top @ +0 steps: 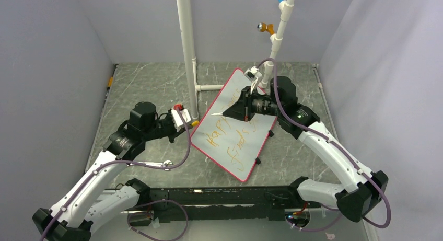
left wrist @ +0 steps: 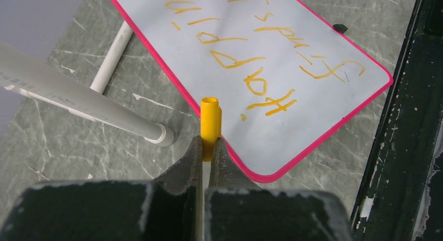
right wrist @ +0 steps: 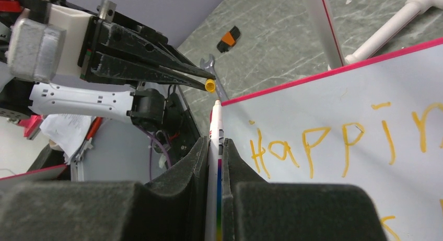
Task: Write a sentence on the whiteboard
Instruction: Close the whiteboard marker at the center of the board.
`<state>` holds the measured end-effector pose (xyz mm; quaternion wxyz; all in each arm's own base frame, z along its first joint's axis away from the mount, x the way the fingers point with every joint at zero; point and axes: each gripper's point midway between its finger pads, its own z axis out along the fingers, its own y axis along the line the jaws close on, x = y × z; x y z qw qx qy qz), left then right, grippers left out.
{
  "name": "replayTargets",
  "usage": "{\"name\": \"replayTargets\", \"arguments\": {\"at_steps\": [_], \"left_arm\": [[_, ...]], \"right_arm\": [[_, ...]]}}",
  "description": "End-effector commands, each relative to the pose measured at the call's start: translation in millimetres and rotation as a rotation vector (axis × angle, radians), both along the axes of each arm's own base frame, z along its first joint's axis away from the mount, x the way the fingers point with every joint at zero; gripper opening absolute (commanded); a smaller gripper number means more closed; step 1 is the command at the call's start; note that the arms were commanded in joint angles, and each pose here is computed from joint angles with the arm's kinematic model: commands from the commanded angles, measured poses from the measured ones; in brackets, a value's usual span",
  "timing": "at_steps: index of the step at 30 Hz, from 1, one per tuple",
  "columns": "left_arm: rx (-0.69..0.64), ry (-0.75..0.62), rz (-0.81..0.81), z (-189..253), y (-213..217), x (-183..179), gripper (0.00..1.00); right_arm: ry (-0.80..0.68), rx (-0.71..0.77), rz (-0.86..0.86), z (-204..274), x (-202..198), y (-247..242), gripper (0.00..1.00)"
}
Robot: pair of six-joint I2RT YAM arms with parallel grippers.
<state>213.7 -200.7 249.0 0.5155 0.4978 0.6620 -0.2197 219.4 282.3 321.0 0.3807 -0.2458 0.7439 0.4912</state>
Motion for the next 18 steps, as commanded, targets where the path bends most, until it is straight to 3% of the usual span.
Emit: {"name": "replayTargets", "arguments": {"at_steps": [1,18], "left_arm": [[-0.053,-0.131,-0.042,23.2,-5.7,0.1,0.0],[-0.058,-0.122,-0.046,18.0,-7.0,-0.7,0.0]], "right_arm": [[-0.06,0.013,0.056,15.8,-4.6,9.8,0.0],[-0.047,0.019,0.115,13.0,-8.9,37.3,0.0]]}}
